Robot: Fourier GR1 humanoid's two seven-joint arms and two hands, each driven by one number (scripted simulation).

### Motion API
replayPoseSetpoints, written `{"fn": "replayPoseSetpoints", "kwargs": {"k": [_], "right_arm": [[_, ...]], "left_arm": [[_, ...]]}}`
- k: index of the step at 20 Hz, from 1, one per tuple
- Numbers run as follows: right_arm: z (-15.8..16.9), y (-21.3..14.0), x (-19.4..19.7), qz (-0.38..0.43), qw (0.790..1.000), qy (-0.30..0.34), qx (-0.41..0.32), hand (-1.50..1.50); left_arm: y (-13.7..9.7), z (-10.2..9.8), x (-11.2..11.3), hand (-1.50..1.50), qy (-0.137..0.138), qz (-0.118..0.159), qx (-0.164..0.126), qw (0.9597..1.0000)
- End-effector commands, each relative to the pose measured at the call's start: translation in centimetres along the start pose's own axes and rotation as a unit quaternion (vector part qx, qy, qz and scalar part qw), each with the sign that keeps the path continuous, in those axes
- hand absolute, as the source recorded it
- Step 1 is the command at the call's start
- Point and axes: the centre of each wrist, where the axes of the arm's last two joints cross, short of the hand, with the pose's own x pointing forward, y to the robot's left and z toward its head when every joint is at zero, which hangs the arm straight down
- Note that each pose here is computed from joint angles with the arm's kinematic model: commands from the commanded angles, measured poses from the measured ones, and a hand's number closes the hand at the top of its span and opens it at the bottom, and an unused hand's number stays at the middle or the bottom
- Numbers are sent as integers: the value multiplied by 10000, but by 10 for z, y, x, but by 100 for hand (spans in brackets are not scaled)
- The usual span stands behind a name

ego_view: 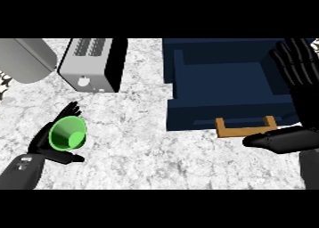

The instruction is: Pick up the cup, place it into the drawer and close the drawer

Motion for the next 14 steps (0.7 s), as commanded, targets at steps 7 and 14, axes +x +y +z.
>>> {"fn": "replayPoseSetpoints", "kwargs": {"k": [7, 14], "right_arm": [[-1, 7, -4, -24, 10000, 54, 48, -150], [-10, -3, 2, 136, 9999, 18, -12, -150]], "left_arm": [[-27, -12, -11, 150, -631, 1275, -935, 9854], [-22, -28, 5, 150, -1662, 147, -190, 9858]]}}
